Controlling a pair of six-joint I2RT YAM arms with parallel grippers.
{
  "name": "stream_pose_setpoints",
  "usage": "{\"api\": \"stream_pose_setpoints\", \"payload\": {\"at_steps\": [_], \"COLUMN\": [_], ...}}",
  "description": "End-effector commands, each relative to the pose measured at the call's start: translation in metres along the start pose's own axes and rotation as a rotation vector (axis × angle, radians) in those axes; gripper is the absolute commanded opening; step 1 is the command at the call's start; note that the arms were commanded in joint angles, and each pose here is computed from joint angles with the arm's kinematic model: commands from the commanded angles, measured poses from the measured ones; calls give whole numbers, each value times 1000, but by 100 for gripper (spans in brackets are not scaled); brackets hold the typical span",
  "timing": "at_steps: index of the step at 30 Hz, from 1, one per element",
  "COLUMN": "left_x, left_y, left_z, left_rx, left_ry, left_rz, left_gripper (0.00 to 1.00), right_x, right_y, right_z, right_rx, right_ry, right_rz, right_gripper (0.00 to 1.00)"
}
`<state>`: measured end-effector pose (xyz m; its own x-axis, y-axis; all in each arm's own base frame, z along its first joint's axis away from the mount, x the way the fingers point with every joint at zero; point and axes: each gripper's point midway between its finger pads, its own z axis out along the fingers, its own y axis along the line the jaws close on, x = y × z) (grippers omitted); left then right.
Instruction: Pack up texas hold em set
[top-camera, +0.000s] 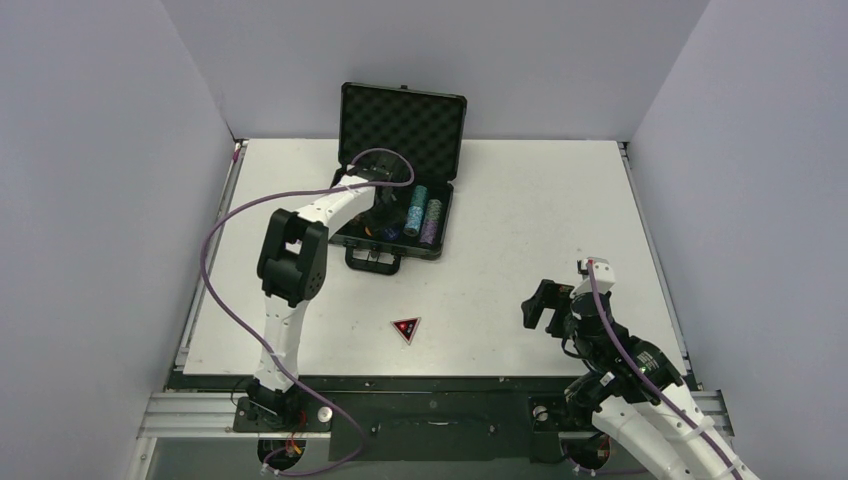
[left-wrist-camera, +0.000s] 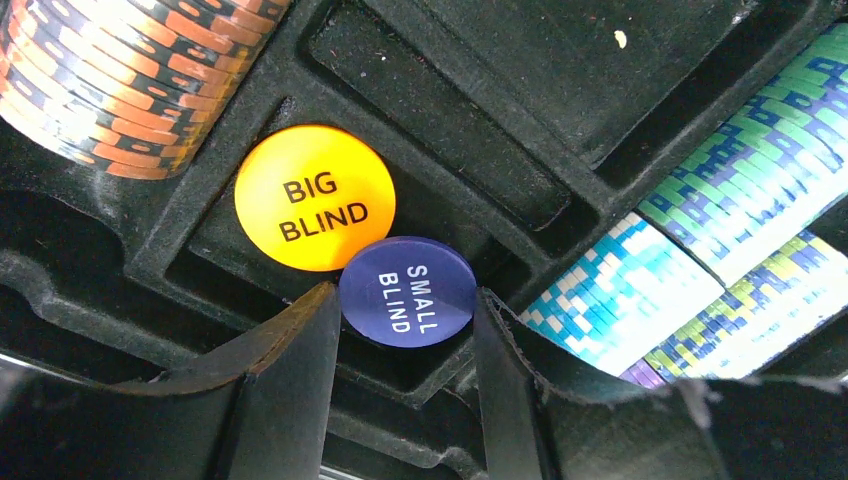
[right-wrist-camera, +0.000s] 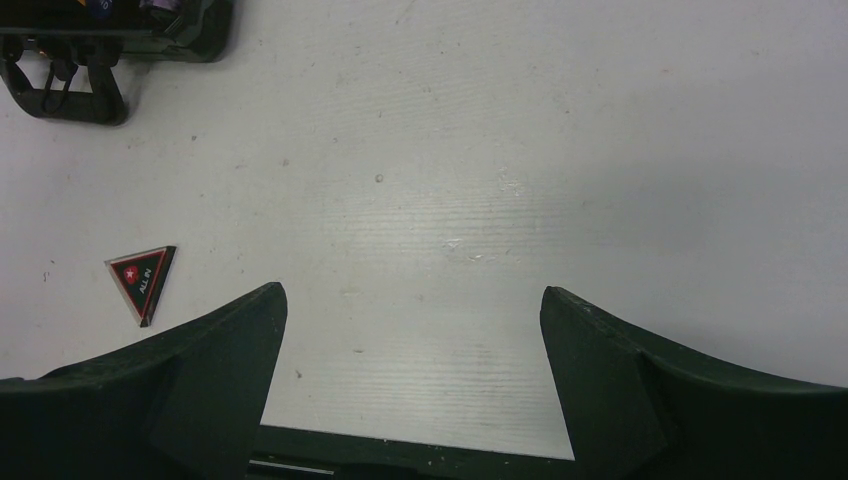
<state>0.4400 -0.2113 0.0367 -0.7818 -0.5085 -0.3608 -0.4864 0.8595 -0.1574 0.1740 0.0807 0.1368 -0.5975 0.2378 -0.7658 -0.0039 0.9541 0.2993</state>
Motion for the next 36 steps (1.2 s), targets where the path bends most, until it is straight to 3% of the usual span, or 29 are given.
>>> {"api": "stream_pose_setpoints", "payload": {"at_steps": [1, 8, 15, 22, 32, 36], "left_x": [-9, -7, -5, -18, -37, -22], "left_y": [-12, -8, -11, -16, 4, 22], "left_z": [-7, -10, -25, -54, -120, -133], "left_rx": [21, 15, 65, 106, 142, 173], "left_ry": [-39, -43, -61, -90, -187, -174], "left_rz": [9, 31, 66, 103, 180, 189], "left_gripper": [28, 41, 65, 78, 79, 78], "right_x": [-16, -16, -16, -15, -17, -23], "right_y": [8, 6, 3, 1, -5, -9], "right_z": [-8, -7, -6, -4, -2, -5], "right_rx": [-29, -17, 0, 3, 35, 65], "right_ry": [-42, -45, -55, -65, -84, -98], "right_rz": [-4, 7, 20, 28, 45, 33], "right_gripper": [93, 93, 93, 93, 93, 93]}}
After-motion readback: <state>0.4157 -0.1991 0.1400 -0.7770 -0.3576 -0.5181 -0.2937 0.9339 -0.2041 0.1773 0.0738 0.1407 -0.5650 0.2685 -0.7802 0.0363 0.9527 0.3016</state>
